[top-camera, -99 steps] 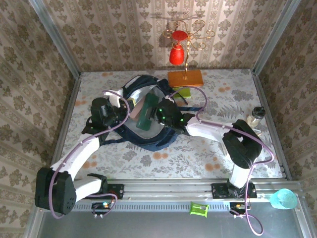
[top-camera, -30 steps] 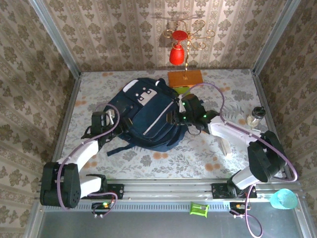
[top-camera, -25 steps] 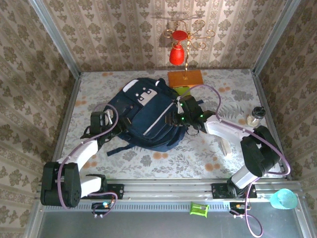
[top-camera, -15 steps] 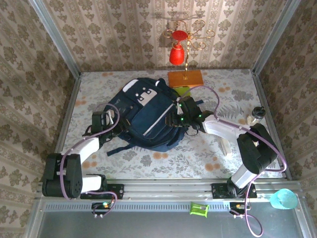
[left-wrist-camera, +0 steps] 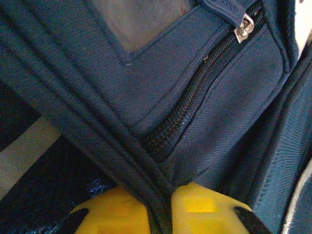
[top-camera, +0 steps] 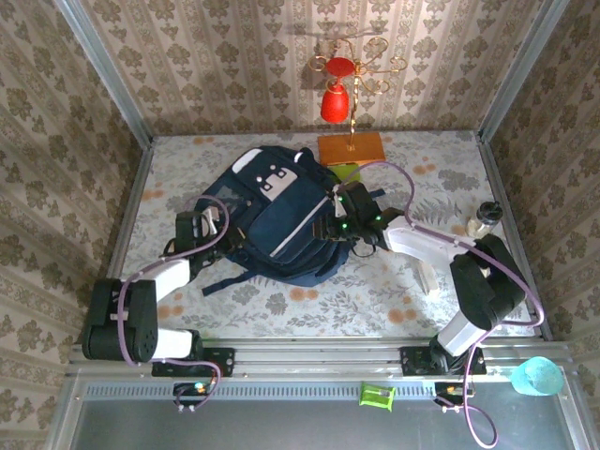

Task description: Pack books, pencil case, and school supplies into a backpack

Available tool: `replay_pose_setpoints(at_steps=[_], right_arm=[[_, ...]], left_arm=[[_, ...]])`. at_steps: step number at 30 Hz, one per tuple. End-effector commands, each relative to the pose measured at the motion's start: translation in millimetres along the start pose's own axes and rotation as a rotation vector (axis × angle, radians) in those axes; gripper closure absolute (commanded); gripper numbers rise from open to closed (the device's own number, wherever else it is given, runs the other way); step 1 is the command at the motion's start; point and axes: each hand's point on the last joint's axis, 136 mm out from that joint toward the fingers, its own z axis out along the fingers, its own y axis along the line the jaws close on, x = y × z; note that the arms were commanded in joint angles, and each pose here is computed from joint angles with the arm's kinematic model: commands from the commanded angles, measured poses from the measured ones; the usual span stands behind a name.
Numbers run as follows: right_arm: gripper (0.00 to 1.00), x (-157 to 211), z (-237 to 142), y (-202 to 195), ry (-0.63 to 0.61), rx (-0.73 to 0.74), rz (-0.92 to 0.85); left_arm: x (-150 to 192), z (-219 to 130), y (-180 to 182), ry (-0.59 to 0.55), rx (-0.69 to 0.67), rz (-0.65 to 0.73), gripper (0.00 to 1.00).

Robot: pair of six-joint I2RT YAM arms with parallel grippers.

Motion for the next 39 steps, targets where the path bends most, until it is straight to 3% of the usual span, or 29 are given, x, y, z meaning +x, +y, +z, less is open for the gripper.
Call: replay_pose_setpoints(at_steps=[1,7,13,21,26,33,39], right_arm=[[0.61,-10.9,-33.6,23.0,-0.066,-0.021,-0.054],[0.59,33.0,-18.8,98.2,-0.006,-0.214,-0.082],[0.61,70.3,15.1,171.1,0.049,-0.379,-0.157],[0.65,83.9,44.9,111.8,0.099,-0.183,-0.134],[0.65,77.4,57.6,66.7,0.150,-0.075,-0.135],[0.67,50.5,75.7,62.3,0.159,-0.054,-0.227],[0.68,18.7,90.2,70.0,0.148,-0.124,-0.270]], left_arm=[[7.0,-8.7,-10.5,0.003,0.047,0.012,0.93],[18.2,-22.5,-44.0,0.026,0.109,0.051,0.96],[32.0,-27.1,-51.9,0.052,0.116,0.034,0.95],[63.6,-24.9,-40.6,0.097,0.098,0.021,0.91],[76.8,-31.8,-24.1,0.083,0.049,0.022,0.98],[86.9,-34.6,-24.8,0.062,0.041,0.027,0.96],[89.3,-29.5,-34.8,0.056,0.053,0.042,0.93]])
